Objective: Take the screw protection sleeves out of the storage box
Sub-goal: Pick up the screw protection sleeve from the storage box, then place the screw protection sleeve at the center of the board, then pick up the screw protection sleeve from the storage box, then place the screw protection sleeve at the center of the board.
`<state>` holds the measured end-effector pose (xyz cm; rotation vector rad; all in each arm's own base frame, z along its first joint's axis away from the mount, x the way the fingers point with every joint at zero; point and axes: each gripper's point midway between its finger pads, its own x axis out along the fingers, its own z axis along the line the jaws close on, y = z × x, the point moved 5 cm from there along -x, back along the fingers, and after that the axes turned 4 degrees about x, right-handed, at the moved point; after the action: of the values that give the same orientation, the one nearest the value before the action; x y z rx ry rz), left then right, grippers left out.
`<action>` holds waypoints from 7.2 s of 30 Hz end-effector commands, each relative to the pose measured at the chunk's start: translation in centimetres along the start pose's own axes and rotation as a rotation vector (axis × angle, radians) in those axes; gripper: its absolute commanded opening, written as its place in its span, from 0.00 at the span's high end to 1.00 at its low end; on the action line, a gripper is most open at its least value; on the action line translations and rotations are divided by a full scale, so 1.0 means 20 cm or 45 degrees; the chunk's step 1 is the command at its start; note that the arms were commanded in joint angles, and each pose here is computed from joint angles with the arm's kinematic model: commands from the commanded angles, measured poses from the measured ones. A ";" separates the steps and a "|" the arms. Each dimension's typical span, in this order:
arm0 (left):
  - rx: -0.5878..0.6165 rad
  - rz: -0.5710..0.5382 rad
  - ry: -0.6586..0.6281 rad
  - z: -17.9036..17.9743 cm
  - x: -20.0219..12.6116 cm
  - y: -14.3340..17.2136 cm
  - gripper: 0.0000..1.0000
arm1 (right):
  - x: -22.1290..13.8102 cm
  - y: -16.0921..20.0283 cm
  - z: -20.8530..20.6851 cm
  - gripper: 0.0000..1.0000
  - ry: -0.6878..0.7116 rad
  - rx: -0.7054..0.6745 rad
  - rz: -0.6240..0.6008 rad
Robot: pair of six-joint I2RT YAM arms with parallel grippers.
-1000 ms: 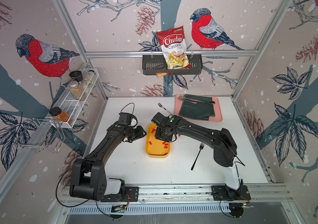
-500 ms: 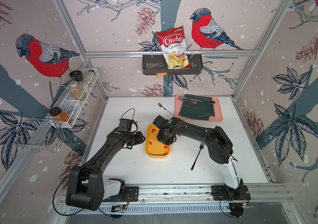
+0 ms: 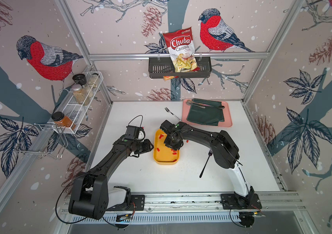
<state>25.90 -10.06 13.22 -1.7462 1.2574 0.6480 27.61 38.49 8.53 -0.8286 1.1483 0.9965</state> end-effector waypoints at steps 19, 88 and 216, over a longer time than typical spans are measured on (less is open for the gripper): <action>0.010 -0.009 0.014 -0.03 -0.01 -0.04 0.59 | -0.09 0.03 -0.02 0.65 0.111 -0.053 -0.024; -0.251 0.027 0.175 -0.04 0.01 0.14 0.60 | -0.09 -0.18 -0.44 0.93 0.205 -0.515 -0.181; -0.134 0.092 0.206 -0.07 0.07 0.17 0.66 | -0.11 -0.50 -0.59 0.87 0.142 -0.277 -0.186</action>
<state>22.97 -12.33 11.39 -1.8868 1.4413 0.6520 32.27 23.66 8.30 -1.1126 1.0842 0.9736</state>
